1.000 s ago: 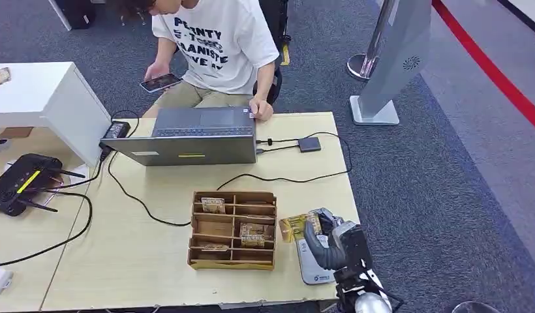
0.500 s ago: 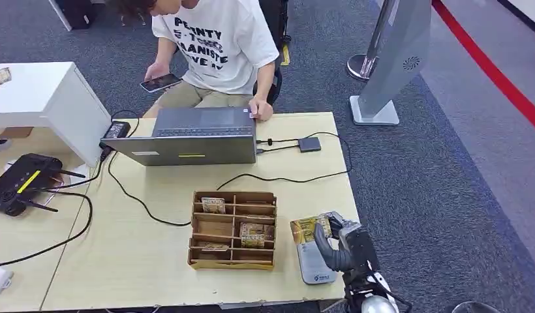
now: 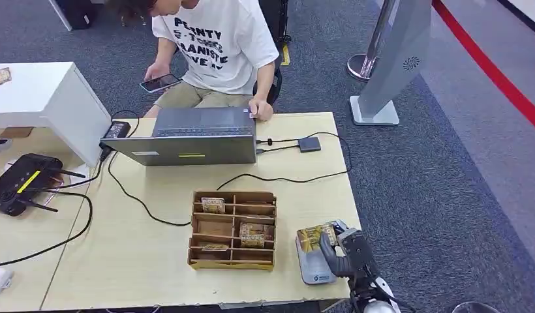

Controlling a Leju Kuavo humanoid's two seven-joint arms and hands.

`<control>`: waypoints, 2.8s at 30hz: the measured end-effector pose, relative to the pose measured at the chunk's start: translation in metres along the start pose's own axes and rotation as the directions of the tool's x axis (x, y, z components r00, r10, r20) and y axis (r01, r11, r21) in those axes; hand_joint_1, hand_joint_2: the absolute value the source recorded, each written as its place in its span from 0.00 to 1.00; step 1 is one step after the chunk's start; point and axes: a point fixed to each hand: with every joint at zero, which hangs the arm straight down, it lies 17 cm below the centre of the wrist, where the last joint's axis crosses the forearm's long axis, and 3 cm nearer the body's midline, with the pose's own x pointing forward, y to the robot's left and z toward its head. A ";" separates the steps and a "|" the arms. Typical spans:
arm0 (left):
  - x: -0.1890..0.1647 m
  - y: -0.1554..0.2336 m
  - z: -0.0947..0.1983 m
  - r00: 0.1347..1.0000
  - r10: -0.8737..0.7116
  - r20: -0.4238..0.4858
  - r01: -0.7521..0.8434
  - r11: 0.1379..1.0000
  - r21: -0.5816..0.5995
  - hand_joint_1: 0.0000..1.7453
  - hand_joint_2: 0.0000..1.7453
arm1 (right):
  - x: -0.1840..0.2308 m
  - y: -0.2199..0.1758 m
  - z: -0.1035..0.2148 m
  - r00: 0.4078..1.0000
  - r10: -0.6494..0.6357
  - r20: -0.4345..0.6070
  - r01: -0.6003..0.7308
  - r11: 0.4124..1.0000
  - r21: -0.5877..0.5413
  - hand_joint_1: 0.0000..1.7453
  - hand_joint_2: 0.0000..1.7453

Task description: Pass the card to the sensor for recognition and then transmit it.

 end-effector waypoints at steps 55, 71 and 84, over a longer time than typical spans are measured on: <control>-0.002 0.001 0.000 1.000 0.001 -0.005 -0.001 1.000 0.003 0.00 0.00 | -0.053 -0.007 0.015 0.968 0.216 -0.132 -0.216 0.976 0.011 1.00 1.00; -0.002 0.001 0.000 1.000 0.002 -0.006 -0.002 1.000 0.004 0.00 0.00 | -0.056 -0.001 0.014 0.955 0.264 -0.134 -0.262 0.965 0.031 1.00 1.00; -0.003 0.001 0.000 1.000 0.008 -0.009 -0.008 1.000 0.003 0.00 0.00 | -0.056 0.003 0.014 0.953 0.273 -0.131 -0.269 0.962 0.042 1.00 1.00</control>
